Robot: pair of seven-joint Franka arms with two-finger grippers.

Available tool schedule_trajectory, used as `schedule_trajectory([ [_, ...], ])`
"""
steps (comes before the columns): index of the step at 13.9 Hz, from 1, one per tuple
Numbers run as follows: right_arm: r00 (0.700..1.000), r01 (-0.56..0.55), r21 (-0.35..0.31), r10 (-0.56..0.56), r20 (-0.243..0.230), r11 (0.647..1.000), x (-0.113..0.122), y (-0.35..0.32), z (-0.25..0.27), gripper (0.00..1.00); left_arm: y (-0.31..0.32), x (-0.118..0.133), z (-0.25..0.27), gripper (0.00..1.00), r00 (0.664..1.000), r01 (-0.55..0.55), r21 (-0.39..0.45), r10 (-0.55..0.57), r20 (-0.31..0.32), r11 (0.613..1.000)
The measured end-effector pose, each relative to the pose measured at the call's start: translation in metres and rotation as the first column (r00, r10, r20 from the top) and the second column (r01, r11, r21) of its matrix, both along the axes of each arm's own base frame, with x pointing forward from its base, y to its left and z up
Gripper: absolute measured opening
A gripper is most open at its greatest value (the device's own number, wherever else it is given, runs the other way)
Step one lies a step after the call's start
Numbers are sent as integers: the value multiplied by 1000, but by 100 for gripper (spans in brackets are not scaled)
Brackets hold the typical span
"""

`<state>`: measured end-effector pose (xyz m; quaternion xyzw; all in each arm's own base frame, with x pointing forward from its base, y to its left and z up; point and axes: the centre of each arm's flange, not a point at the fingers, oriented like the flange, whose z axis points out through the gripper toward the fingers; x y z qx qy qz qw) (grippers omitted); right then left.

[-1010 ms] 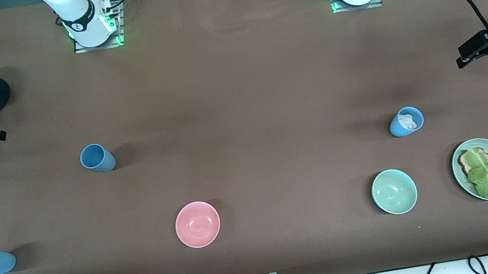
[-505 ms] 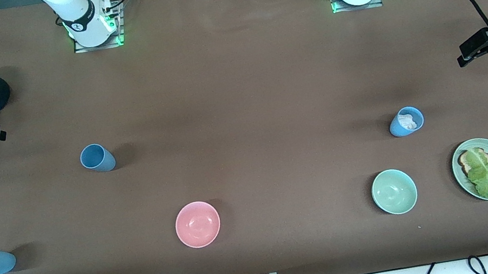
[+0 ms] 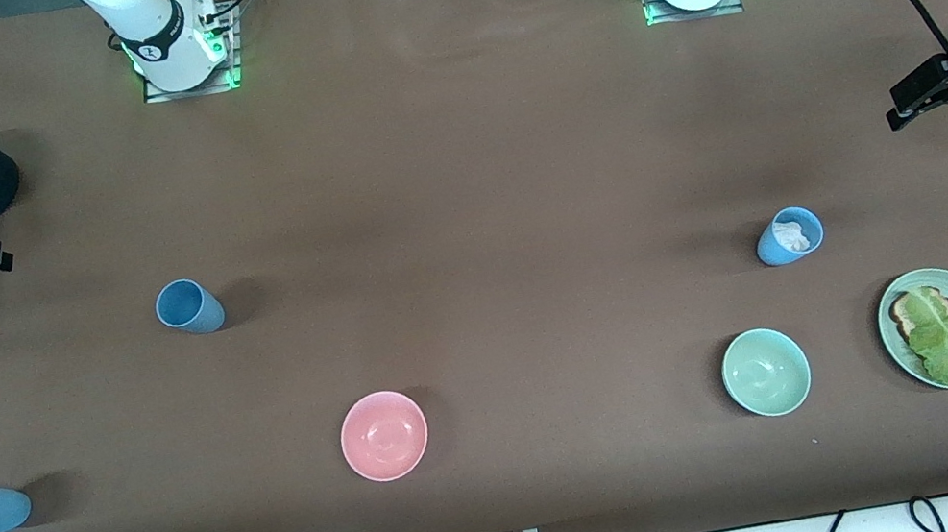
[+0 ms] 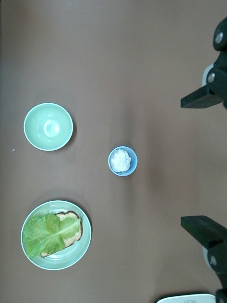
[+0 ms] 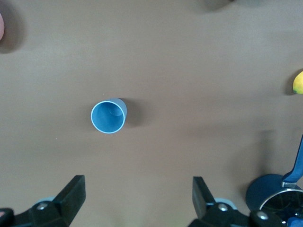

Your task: Stack blue cups with both arms

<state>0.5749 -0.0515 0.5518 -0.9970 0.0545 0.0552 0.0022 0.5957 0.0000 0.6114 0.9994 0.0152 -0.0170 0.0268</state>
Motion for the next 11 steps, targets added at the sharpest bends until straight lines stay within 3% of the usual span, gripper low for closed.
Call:
schedule_trajectory([
  [11, 1000, -2, 0, 2, -2, 1000, 0, 0, -1, 100, -3, 3, -7, 100, 1000, 5, 0, -5, -11, 1000],
])
